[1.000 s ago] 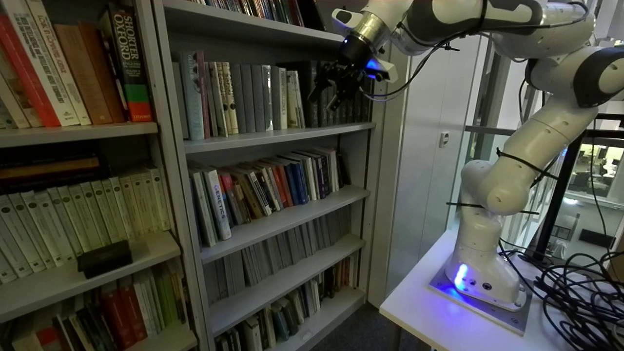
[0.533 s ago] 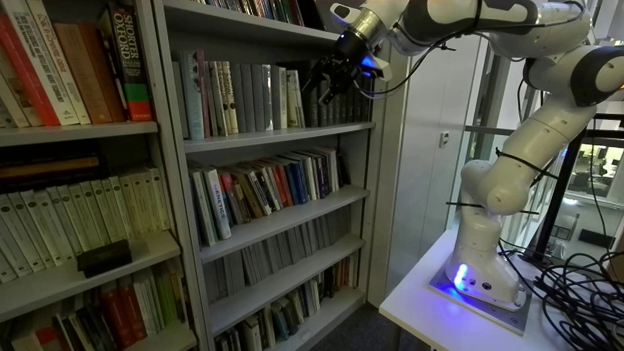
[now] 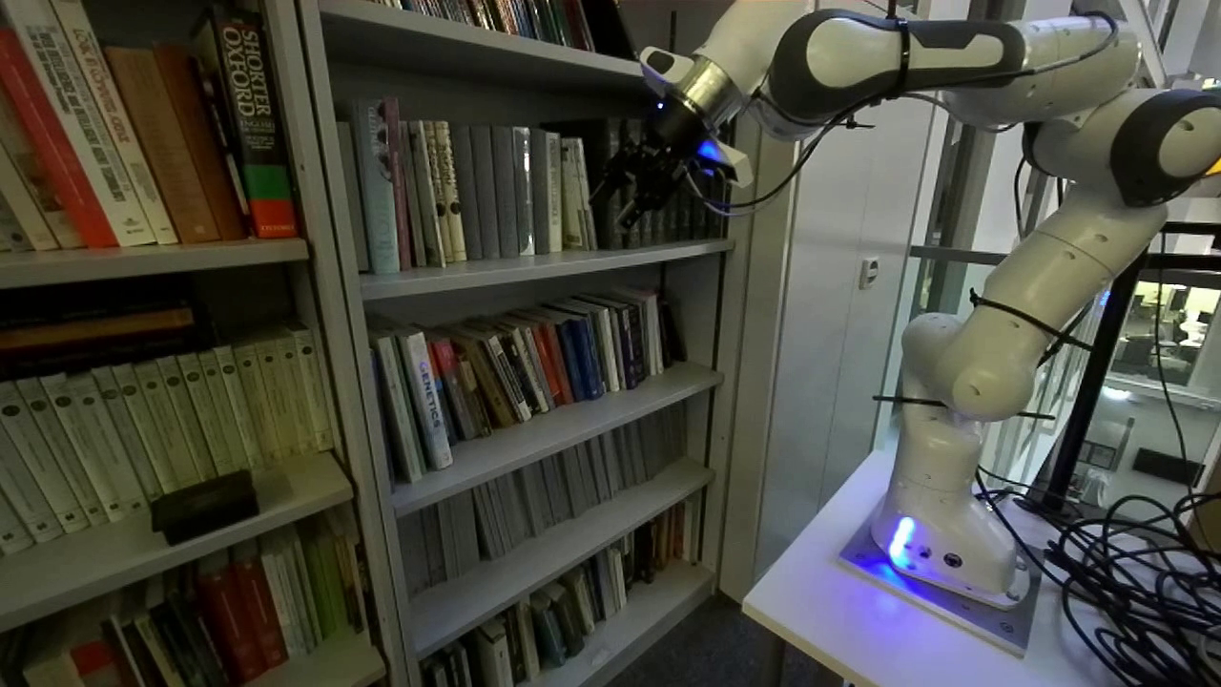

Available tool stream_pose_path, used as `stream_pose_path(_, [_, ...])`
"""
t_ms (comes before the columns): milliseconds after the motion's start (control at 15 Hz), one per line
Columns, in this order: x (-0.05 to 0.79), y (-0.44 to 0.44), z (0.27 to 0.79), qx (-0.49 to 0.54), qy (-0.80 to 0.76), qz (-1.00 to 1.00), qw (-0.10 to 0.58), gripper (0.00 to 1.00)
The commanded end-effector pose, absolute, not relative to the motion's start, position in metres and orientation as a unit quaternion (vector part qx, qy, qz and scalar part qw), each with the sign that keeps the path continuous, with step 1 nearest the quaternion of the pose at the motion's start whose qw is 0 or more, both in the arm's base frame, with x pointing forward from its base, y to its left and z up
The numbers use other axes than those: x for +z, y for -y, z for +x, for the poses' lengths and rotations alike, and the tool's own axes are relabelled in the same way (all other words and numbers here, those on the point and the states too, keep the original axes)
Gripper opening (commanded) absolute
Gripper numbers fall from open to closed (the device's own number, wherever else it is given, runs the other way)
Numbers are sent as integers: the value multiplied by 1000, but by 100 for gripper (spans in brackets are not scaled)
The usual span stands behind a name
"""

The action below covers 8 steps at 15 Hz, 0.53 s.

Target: Move the thin white book to the right

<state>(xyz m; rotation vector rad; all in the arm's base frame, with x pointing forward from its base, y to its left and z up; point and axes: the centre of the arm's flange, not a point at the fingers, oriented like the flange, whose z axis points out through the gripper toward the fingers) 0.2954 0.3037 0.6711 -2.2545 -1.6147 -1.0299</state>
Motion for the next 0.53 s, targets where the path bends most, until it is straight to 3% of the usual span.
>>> stream_pose_path(0, [655, -288, 303, -369, 535, -754, 92, 100])
stream_pose_path(467, [635, -287, 309, -381, 541, -747, 56, 100])
